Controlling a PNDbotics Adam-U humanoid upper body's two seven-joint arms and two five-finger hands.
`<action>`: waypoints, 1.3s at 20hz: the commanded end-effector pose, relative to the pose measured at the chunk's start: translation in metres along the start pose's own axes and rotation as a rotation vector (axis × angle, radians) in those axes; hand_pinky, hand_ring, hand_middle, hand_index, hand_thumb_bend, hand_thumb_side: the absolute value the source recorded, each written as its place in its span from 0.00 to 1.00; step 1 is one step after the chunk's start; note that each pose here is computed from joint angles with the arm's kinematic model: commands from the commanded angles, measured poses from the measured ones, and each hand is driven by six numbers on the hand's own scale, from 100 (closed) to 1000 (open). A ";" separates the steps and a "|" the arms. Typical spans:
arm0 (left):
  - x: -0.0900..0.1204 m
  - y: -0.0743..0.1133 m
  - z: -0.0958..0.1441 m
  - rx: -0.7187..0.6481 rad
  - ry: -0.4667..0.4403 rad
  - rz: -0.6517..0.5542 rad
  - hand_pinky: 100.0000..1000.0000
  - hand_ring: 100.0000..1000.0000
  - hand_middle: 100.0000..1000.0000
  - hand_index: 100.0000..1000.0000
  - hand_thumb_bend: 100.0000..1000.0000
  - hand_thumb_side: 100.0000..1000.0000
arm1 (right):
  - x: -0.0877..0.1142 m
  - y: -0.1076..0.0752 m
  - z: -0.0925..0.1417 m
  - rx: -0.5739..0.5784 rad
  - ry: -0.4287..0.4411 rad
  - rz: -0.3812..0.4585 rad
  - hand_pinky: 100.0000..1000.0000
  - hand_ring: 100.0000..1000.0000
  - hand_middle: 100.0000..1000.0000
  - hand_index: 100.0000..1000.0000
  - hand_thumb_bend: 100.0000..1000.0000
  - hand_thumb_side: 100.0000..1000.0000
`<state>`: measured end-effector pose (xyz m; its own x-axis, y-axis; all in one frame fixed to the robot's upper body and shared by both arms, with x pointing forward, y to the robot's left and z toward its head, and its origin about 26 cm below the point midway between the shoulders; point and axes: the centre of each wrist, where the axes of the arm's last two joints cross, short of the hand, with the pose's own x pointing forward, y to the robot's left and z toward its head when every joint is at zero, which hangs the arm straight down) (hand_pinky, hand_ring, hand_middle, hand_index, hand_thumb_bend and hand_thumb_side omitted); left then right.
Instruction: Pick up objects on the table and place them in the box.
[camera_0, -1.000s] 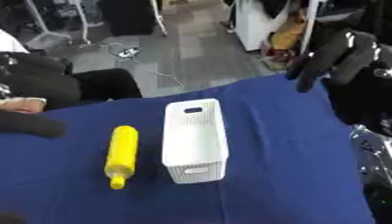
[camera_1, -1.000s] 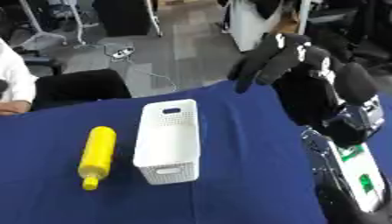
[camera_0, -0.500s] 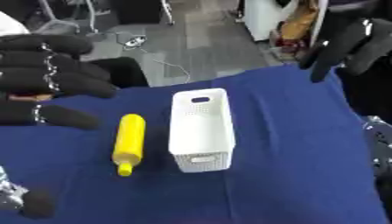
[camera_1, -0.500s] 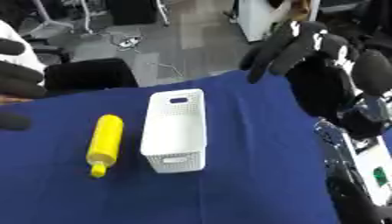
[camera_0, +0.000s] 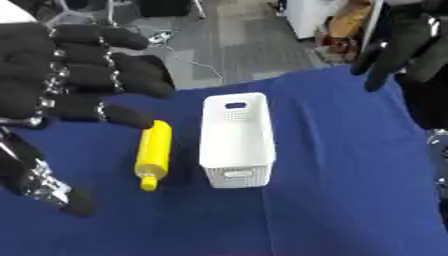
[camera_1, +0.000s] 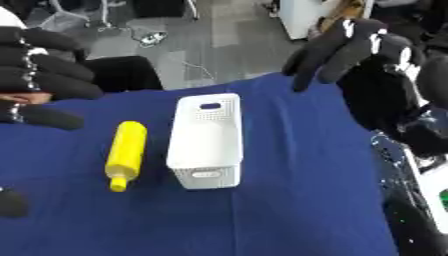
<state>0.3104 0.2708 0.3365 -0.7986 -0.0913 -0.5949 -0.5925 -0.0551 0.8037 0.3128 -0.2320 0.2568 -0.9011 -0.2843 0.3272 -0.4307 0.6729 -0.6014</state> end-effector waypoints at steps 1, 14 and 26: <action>-0.010 0.003 0.002 -0.027 0.016 -0.036 0.99 0.85 0.91 0.80 0.71 0.48 | 0.005 -0.003 -0.007 0.028 -0.022 0.019 0.58 0.45 0.53 0.58 0.18 1.00; -0.028 -0.004 -0.002 -0.069 0.040 -0.128 1.00 0.85 0.91 0.79 0.74 0.32 | 0.005 -0.002 -0.010 0.046 -0.023 0.015 0.58 0.45 0.53 0.58 0.19 1.00; -0.035 0.003 -0.009 -0.207 -0.022 -0.265 1.00 0.86 0.91 0.78 0.83 0.27 | 0.004 -0.001 -0.018 0.058 -0.030 0.016 0.58 0.45 0.53 0.58 0.19 1.00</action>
<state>0.3419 0.2630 0.3479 -0.6583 -0.0403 -0.7517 -0.7230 -0.2441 0.6463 0.3136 -0.2234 0.2624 -0.8991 -0.2916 0.3264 -0.4369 0.6419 -0.6302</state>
